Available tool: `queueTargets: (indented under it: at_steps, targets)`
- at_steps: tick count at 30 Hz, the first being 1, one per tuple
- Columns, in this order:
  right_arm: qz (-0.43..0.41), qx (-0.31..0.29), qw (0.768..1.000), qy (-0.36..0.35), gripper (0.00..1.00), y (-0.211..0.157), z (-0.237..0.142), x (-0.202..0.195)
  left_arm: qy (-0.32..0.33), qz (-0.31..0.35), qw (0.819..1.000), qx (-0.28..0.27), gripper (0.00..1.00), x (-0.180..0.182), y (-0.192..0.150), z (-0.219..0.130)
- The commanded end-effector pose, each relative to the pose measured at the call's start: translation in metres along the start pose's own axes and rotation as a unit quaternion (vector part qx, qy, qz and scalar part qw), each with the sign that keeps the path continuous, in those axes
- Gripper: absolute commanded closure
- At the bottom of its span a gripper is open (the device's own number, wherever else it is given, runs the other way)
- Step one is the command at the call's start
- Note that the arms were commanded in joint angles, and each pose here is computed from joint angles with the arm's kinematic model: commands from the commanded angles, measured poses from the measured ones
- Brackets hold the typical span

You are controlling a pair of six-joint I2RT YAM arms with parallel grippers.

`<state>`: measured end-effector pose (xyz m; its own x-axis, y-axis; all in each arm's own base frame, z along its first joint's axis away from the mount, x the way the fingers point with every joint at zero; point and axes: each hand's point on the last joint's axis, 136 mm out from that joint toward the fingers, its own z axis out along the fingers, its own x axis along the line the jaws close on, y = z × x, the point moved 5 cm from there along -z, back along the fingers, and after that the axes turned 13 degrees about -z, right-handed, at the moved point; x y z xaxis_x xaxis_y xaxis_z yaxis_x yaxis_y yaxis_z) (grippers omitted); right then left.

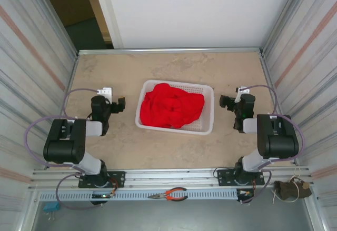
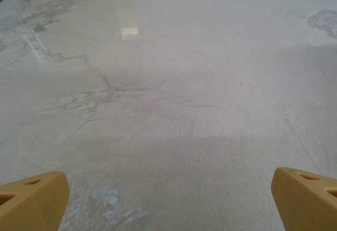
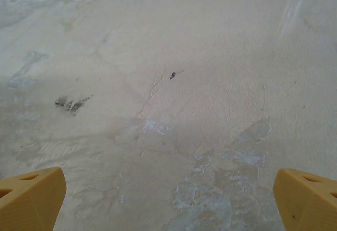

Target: Fold the inside-out t-shirt

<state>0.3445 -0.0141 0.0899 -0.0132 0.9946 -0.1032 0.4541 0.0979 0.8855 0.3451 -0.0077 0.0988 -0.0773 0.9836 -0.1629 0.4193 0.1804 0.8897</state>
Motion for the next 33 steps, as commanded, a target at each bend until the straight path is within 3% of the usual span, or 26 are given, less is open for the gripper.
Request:
queueTargets:
  at_steps: [1,33]
  targets:
    - [-0.012,-0.024,1.000,0.000,0.01,0.0127,-0.0005,-0.0022,0.003,0.011,1.000,-0.027,0.01,-0.0009,0.0126,-0.0018]
    - [-0.010,-0.022,1.000,0.001,0.01,0.0130,0.0003,-0.0027,-0.018,0.012,1.000,-0.017,0.01,-0.0028,0.0122,-0.0001]
